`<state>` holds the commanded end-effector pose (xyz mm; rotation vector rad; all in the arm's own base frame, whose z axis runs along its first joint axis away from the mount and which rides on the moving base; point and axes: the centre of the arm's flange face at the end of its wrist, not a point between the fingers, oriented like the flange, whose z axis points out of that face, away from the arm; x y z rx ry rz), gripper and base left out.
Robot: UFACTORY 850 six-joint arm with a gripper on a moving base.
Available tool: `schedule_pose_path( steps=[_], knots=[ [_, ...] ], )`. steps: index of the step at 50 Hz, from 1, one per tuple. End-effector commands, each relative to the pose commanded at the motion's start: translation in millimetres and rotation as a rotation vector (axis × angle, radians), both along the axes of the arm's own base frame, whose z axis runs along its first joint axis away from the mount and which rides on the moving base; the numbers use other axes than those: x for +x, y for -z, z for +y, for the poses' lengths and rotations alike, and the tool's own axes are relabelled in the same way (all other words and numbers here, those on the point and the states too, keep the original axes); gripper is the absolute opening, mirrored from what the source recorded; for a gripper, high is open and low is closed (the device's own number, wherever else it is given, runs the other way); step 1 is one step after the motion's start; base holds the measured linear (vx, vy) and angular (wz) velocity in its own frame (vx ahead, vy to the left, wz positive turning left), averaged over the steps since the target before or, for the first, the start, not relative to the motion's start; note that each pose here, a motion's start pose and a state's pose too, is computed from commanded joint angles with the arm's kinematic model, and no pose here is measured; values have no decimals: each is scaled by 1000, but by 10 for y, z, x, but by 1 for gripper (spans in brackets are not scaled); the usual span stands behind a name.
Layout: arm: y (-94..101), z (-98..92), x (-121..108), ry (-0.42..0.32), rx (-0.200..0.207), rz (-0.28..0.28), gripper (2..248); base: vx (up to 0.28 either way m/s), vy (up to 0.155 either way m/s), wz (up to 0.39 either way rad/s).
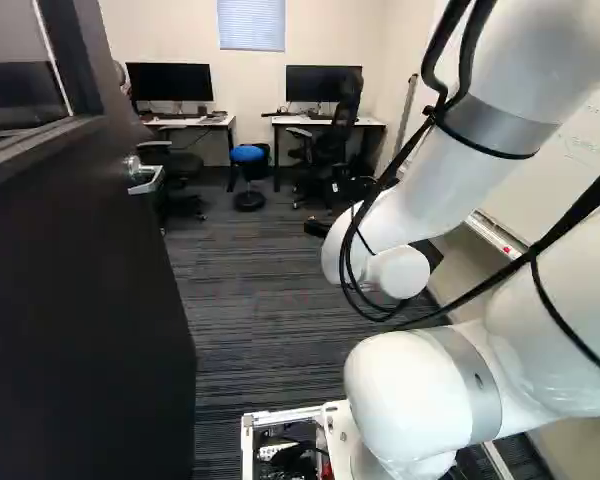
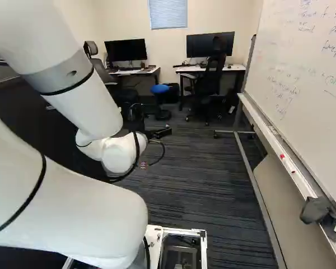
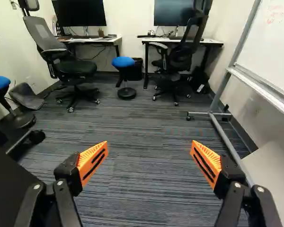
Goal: Open the door and move inside
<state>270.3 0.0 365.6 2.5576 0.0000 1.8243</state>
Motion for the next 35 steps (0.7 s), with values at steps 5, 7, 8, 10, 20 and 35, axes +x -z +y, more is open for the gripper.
schedule_pose_path(
  steps=[5, 7, 8, 10, 20, 35],
  knots=[
    [0, 0, 0, 0, 0, 0, 247, 203, 3, -20],
    [0, 0, 0, 0, 0, 0, 247, 173, -1, -21],
    [0, 0, 0, 0, 0, 0, 247, 188, -4, -12],
    [0, 0, 0, 0, 0, 0, 247, 197, -11, -28],
    [0, 0, 0, 0, 0, 0, 247, 191, 0, -24],
    [0, 0, 0, 0, 0, 0, 247, 196, -2, -21]
  ],
)
